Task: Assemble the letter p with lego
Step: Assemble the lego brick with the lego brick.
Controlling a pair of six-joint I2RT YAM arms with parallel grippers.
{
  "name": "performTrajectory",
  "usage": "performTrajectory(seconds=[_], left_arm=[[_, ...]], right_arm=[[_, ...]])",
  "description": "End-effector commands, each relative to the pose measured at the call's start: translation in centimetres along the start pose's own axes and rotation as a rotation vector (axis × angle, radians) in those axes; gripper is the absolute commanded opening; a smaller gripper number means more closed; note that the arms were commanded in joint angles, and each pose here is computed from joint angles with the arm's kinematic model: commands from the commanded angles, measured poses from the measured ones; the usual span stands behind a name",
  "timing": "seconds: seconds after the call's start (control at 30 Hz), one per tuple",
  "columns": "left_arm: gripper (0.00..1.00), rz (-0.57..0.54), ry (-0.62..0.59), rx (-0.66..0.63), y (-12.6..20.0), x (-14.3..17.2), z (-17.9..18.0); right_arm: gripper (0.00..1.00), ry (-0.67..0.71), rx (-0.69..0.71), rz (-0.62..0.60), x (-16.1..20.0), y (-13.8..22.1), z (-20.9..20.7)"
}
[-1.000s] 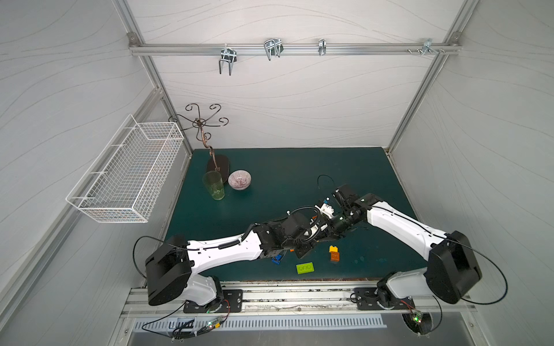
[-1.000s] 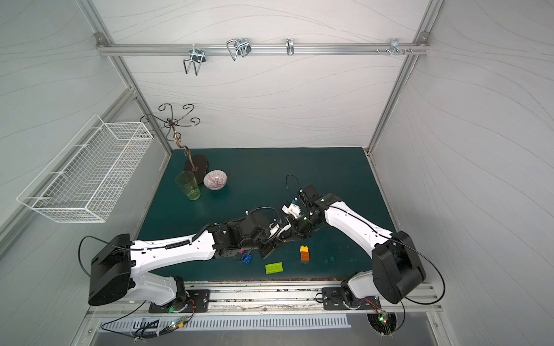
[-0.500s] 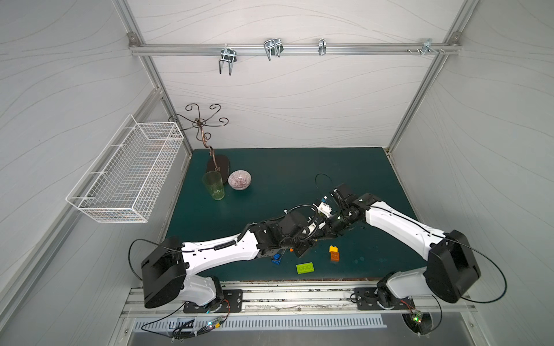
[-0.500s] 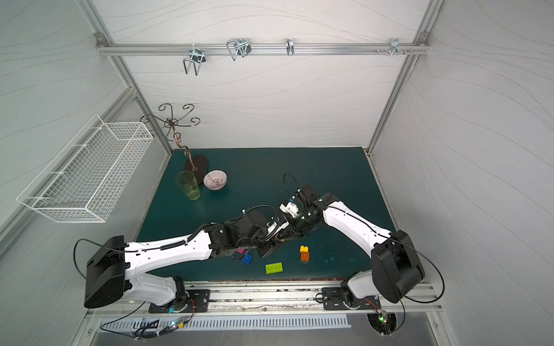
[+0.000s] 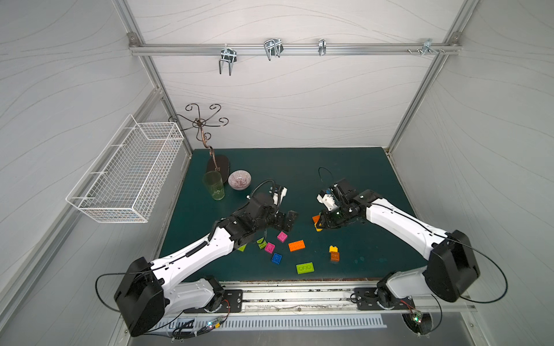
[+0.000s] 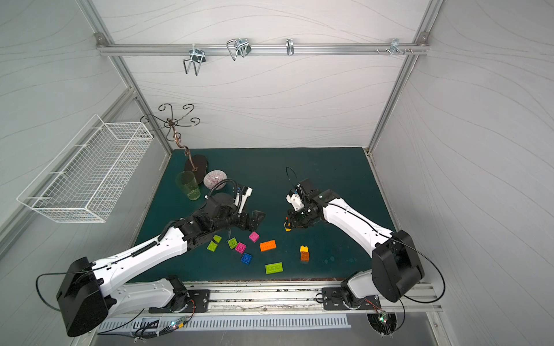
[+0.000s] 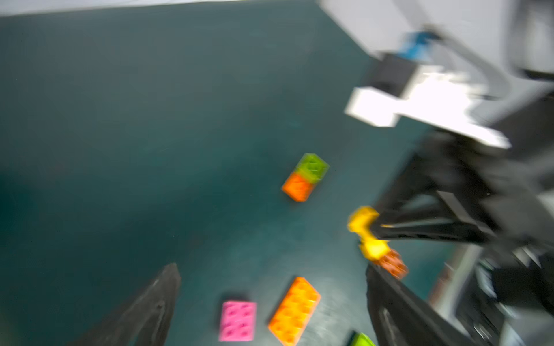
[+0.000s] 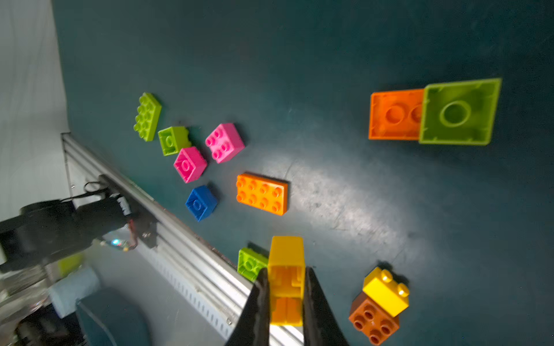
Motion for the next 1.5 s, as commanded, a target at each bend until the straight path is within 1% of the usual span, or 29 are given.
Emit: performTrajectory(seconds=[0.0,0.13,0.23,0.33,0.5,0.87,1.17,1.33,1.47], left_arm=[[0.99,-0.042,0.138,-0.094,-0.5,0.2,1.8],[0.99,-0.037,0.205,-0.140,-1.5,1.4,4.3],[0.99,-0.048,0.264,-0.142,-1.4,1.9,5.5],[0.99,-0.058,0.276,-0.162,-1.1,1.8,5.9],[0.99,-0.052,0.284,-0.164,-1.1,1.8,6.0],[0.99,-0.083,0.275,-0.189,-0.3,1.7,6.2],[0.99,-0.094,0.272,-0.195,-0.1,1.7,6.3],[0.99,-0.096,0.271,-0.194,-0.1,1.7,6.3],[0.99,-0.098,0.269,-0.196,-0.1,1.7,6.3]], right_arm=[[0.00,0.064,0.132,-0.061,-2.0,-1.6,-1.0],[0.00,0.119,0.221,-0.066,-3.5,-3.3,-1.5],[0.00,0.157,0.263,-0.066,-3.8,-4.1,-1.2],[0.00,0.181,0.322,-0.073,-4.1,-4.6,-1.3],[0.00,0.167,0.370,-0.052,-4.5,-5.5,-1.5],[0.00,0.141,0.402,-0.025,-4.2,-7.3,-1.8],[0.00,0.139,0.417,-0.017,-4.0,-7.5,-2.1],[0.00,0.106,0.396,0.000,-3.8,-7.9,-2.0],[0.00,0.076,0.426,-0.018,-4.1,-6.9,-1.8]])
Point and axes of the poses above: each gripper's point midway between its finger pads, its own y axis back along the fingers, its own z axis along the line the jaws close on, x = y × z, the point moved 7 cm from there along y, back along the fingers, and after that the axes turned 5 degrees about -y, right-handed, at the moved point
